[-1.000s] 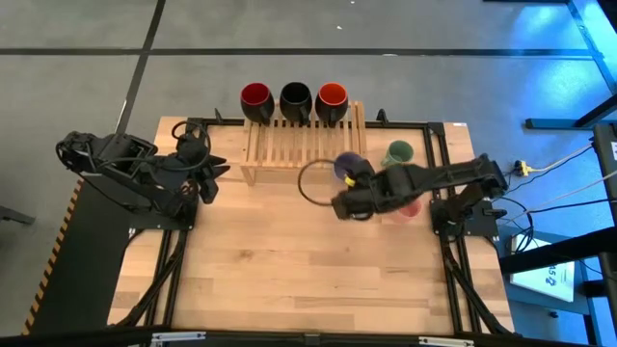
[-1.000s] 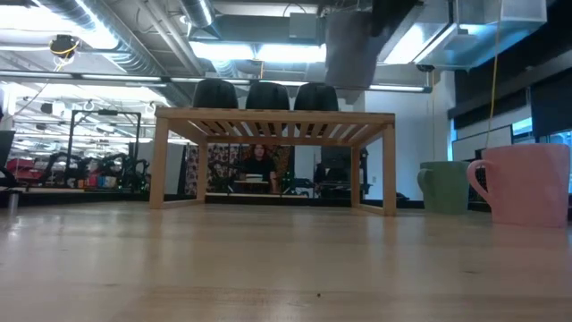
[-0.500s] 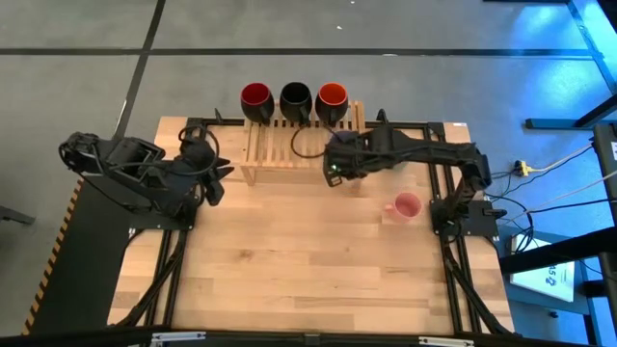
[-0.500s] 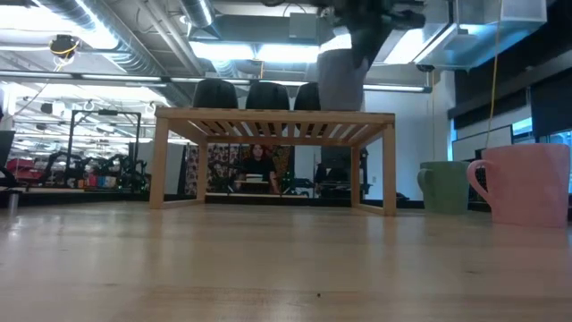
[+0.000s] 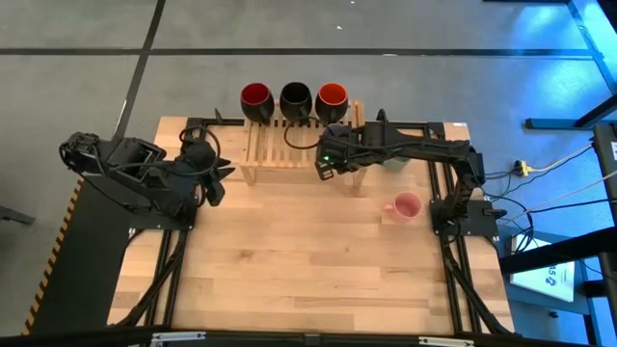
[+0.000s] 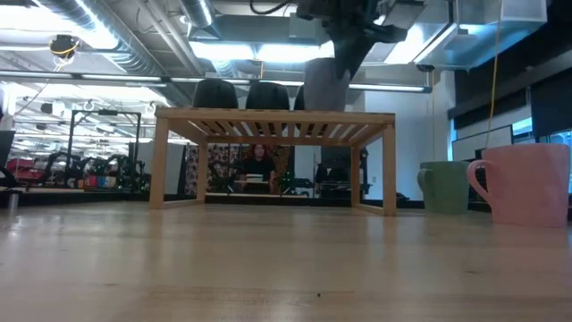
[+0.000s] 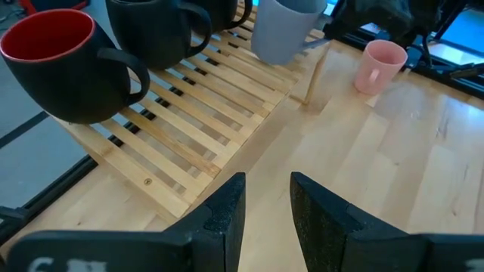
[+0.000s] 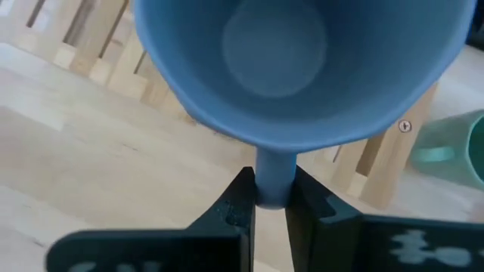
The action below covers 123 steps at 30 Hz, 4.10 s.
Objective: Place coffee mugs
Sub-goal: Put the purple mug the shelf, then put the pink mug on the shelf
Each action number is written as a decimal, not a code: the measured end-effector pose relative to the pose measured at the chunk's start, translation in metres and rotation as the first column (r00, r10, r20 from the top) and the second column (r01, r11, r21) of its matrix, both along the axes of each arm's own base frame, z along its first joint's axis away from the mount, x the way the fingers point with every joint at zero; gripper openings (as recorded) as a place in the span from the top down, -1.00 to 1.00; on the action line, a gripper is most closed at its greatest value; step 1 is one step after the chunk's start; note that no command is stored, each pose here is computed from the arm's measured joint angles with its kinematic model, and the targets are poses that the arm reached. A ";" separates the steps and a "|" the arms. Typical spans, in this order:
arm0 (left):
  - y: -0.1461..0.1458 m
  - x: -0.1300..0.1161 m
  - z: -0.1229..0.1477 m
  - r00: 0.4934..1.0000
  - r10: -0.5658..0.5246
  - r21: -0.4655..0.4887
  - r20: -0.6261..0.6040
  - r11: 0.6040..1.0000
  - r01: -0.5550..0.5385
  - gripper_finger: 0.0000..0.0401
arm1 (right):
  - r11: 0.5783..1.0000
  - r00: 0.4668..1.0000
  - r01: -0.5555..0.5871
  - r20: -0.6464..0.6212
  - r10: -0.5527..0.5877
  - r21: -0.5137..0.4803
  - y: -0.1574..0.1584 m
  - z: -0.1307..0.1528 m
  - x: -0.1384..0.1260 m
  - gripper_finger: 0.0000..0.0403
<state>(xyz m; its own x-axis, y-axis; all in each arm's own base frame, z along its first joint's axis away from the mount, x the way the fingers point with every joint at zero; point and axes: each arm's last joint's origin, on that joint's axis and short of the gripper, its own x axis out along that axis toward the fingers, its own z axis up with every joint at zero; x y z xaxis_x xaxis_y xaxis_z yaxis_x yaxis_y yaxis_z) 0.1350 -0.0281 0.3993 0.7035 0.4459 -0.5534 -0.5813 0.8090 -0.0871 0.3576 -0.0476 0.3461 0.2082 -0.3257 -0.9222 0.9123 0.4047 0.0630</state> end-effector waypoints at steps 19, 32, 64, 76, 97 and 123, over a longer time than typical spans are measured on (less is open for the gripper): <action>0.000 0.001 0.001 1.000 0.000 -0.003 0.007 1.000 0.000 0.50 | 1.000 1.000 0.008 0.017 -0.008 -0.023 -0.003 -0.005 0.007 0.42; 0.000 0.001 0.000 1.000 -0.004 -0.007 0.006 1.000 0.004 0.50 | 0.989 0.990 -0.096 0.095 0.107 -0.116 0.023 0.035 -0.021 0.08; -0.007 0.017 -0.005 1.000 -0.013 -0.008 -0.021 1.000 0.013 0.50 | 0.995 0.993 -0.086 0.079 0.083 0.040 0.109 -0.043 -0.185 0.08; -0.017 0.044 -0.016 0.997 -0.033 -0.015 -0.071 0.999 0.032 0.50 | 0.953 0.956 -0.287 -0.035 0.291 0.101 0.102 -0.107 -0.211 0.08; -0.024 0.059 -0.021 0.995 -0.070 -0.064 -0.068 0.996 0.065 0.50 | 0.712 0.685 -0.688 -0.201 0.701 0.140 0.103 -0.147 -0.214 0.08; -0.027 0.063 -0.021 0.995 -0.089 -0.078 -0.054 0.993 0.085 0.50 | 0.480 0.478 -0.877 -0.062 0.876 0.021 0.113 -0.130 -0.192 0.97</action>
